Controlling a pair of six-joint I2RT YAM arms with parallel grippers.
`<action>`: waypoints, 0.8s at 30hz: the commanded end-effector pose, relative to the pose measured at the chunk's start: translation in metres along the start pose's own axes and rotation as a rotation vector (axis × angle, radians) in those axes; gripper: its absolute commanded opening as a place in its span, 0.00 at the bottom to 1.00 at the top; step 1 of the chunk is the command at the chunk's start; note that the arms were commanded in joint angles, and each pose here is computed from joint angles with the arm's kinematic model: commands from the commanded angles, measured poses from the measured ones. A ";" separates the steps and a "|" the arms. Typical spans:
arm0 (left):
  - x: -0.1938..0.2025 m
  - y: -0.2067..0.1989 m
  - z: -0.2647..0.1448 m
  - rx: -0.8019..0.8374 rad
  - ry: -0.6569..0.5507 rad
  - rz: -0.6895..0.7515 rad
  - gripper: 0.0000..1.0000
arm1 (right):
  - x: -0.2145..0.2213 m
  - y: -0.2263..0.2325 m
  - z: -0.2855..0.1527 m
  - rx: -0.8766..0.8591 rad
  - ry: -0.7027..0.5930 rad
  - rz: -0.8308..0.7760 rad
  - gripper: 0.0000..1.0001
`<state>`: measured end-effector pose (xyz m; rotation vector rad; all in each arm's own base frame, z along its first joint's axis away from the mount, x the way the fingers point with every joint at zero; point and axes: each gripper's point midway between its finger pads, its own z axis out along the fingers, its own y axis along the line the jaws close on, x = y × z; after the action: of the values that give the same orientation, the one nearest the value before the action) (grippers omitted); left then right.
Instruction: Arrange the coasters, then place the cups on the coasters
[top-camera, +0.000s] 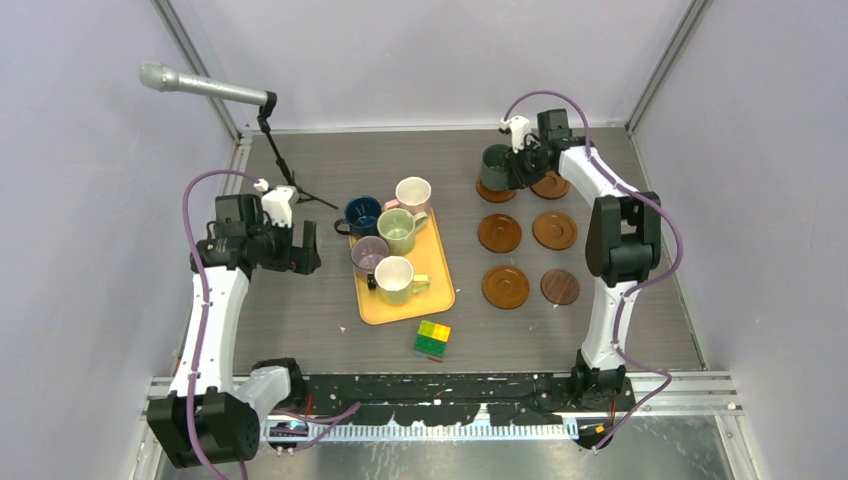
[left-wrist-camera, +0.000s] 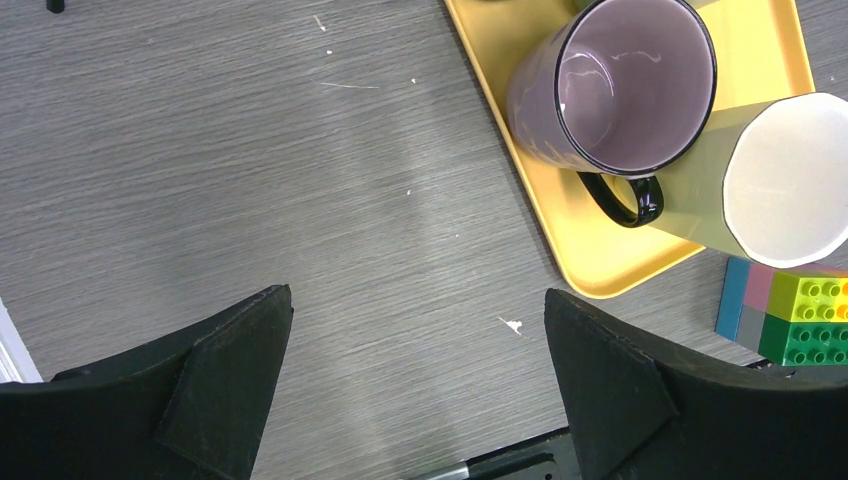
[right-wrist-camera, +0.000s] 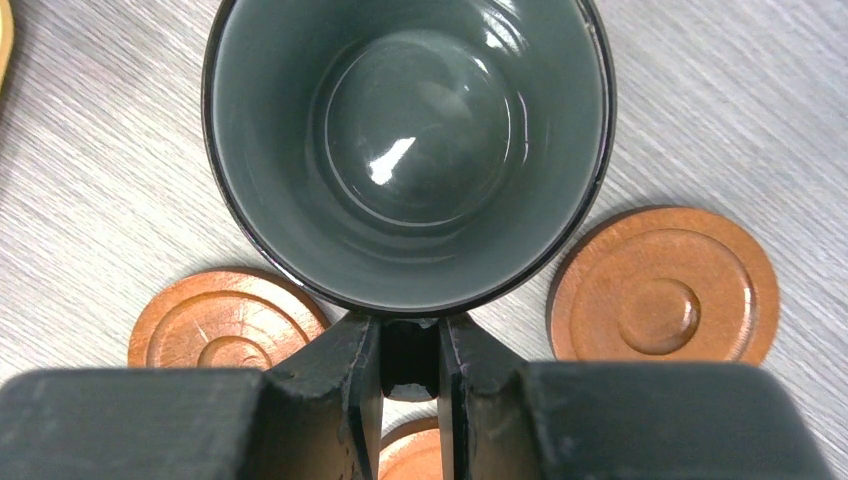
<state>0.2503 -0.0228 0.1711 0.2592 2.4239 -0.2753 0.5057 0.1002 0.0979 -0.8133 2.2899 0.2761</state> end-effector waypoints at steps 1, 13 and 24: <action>-0.008 -0.002 -0.003 0.010 -0.022 0.013 1.00 | -0.038 -0.010 -0.005 0.014 -0.114 -0.073 0.01; -0.007 -0.002 -0.002 0.011 -0.015 0.016 1.00 | -0.027 -0.012 0.002 0.001 -0.094 -0.072 0.13; -0.008 -0.001 -0.001 0.011 -0.013 0.013 1.00 | -0.016 -0.021 0.000 0.004 -0.072 -0.081 0.30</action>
<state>0.2507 -0.0227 0.1683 0.2585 2.4358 -0.2790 0.5060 0.0901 0.0756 -0.8585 2.3175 0.2740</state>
